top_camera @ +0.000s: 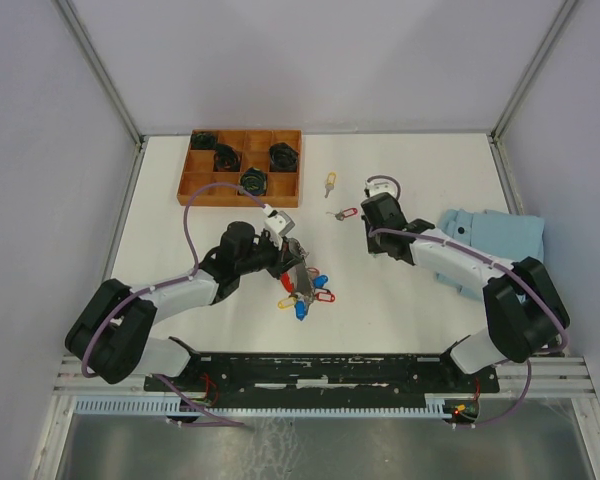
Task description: Put the keys on the keyring
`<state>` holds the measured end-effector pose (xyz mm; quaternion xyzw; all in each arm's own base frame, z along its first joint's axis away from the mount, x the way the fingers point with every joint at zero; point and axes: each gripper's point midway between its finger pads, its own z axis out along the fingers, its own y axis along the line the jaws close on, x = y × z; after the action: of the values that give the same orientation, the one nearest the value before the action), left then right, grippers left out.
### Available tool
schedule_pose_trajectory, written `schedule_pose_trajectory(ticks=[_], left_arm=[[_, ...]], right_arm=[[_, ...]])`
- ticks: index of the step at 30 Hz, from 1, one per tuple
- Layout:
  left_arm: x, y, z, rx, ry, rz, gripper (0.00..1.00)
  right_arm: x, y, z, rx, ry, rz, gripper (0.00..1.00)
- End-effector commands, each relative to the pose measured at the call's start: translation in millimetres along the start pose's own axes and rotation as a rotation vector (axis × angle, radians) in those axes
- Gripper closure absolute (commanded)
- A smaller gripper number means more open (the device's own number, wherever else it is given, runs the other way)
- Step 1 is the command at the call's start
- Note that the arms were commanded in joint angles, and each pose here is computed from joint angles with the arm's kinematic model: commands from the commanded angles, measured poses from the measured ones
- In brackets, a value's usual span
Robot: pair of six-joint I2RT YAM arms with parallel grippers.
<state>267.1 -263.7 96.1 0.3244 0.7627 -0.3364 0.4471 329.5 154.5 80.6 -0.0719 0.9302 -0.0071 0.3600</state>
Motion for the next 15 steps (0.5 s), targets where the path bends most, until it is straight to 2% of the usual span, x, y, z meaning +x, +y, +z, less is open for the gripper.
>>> schedule_pose_trajectory(ticks=[1, 5, 13, 15], left_arm=[[-22, -1, 1, 0.004, -0.059, 0.055, 0.97], [-22, -1, 1, 0.006, -0.057, 0.053, 0.97], [-20, -1, 5, 0.014, -0.046, 0.042, 0.97], [-19, -1, 5, 0.016, -0.042, 0.04, 0.97]], right_arm=[[33, 5, 2, -0.011, 0.091, 0.082, 0.98], [60, 17, -2, -0.036, 0.155, 0.113, 0.97], [84, 42, -18, -0.107, 0.22, 0.149, 0.92], [89, 49, -18, -0.133, 0.244, 0.169, 0.87]])
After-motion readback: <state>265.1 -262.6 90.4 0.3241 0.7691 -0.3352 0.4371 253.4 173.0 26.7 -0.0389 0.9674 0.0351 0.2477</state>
